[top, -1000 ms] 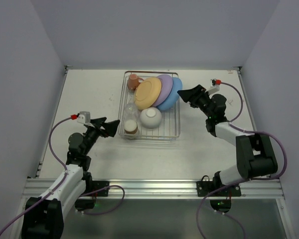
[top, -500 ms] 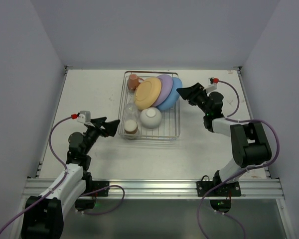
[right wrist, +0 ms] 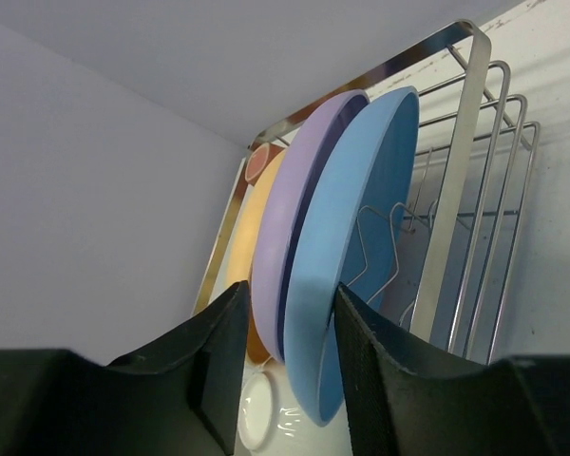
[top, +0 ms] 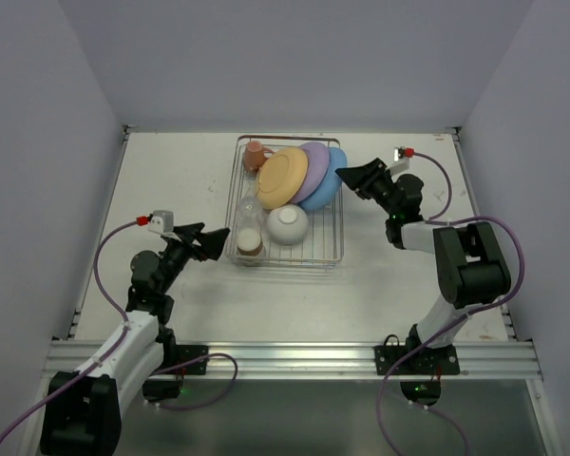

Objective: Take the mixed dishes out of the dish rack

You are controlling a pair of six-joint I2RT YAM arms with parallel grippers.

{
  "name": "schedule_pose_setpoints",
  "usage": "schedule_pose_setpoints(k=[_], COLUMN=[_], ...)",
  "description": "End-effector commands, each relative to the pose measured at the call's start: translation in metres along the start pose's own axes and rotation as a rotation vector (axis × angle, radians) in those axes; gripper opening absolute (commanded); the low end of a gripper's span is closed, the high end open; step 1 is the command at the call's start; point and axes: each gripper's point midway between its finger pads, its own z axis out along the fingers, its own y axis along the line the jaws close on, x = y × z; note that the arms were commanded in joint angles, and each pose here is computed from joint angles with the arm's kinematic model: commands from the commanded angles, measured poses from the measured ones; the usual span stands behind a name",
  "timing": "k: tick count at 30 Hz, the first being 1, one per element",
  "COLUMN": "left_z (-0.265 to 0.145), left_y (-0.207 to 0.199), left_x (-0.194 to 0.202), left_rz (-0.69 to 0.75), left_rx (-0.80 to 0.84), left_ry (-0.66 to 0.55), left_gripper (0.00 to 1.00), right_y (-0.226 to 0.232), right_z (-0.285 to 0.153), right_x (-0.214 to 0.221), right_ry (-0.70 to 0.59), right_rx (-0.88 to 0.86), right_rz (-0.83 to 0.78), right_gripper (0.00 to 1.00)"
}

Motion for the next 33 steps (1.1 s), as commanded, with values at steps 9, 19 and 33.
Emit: schedule_pose_setpoints(k=[9,19,33], left_z=[0.006,0.006,0.006], left_y=[-0.010,-0.010,-0.009], left_x=[-0.022,-0.021,-0.020], left_rz=[0.036,0.039,0.036], left_rx=[0.040,0.041,0.040], left_ry=[-0.050,-0.048,-0.041], left_gripper=[1.00,1.00,1.00], right_y=[0.019,0.022,0.024], right_z=[0.006,0.007,-0.003], right_x=[-0.016,-0.012,-0.022], right_ry=[-0.024,-0.008,-0.031], right_rx=[-0.099,-0.153,-0.210], right_rz=[-0.015,0.020,0.058], right_gripper=[0.30,0.21,0.00])
